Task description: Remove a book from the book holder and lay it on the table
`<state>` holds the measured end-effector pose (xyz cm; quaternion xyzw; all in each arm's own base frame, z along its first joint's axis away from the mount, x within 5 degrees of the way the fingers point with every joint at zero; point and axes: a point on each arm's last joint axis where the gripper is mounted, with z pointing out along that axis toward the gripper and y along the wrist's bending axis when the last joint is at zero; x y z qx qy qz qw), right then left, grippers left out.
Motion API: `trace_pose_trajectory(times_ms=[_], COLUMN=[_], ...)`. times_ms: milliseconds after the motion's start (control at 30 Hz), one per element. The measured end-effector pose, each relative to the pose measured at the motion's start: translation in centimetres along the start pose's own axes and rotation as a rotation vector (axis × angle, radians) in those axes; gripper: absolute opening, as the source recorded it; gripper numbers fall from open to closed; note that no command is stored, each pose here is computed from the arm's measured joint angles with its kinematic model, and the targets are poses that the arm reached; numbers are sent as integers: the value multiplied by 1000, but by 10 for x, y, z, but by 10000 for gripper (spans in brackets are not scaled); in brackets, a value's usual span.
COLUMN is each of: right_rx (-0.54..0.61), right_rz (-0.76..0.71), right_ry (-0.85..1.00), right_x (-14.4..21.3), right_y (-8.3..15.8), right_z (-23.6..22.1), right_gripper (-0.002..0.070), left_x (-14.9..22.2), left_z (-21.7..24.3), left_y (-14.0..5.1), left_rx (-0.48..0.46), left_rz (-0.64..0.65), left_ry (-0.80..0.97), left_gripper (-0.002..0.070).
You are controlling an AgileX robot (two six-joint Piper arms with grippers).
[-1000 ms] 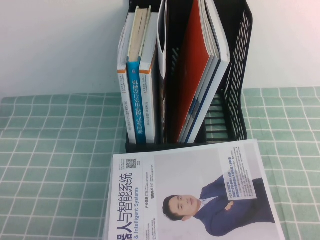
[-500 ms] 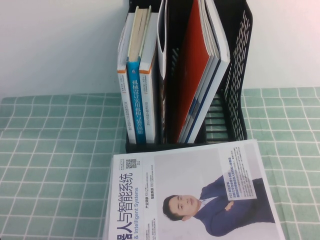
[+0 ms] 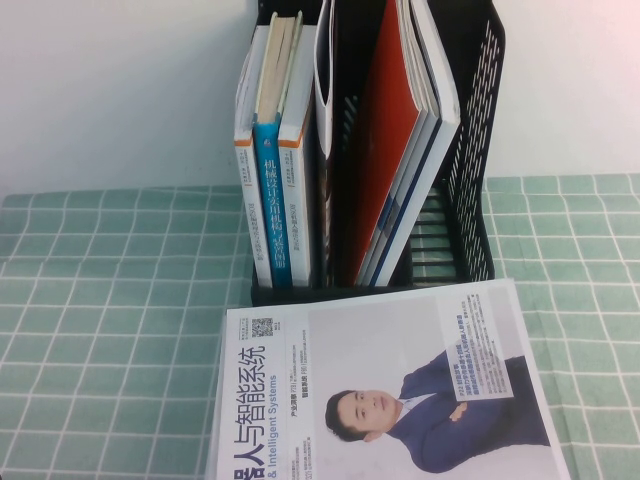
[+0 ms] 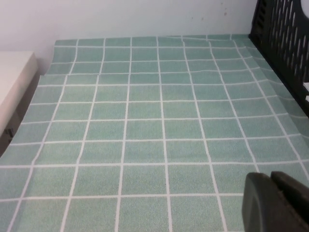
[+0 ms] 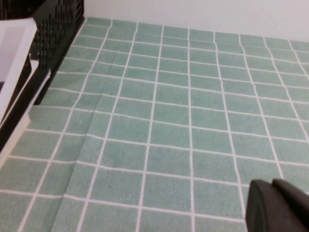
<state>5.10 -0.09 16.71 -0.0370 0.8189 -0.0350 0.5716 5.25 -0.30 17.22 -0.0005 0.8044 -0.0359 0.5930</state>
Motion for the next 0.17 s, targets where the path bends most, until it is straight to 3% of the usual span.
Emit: trace_pose_trajectory(times_ms=[167], right_rx=[0], right_rz=[0], right_ry=[0], right_x=[0], right_y=[0], right_z=[0], right_gripper=[-2], left_x=[0], left_z=[0], left_y=[0], left_rx=[0], left_rz=[9], left_ry=[0], left_gripper=[-2])
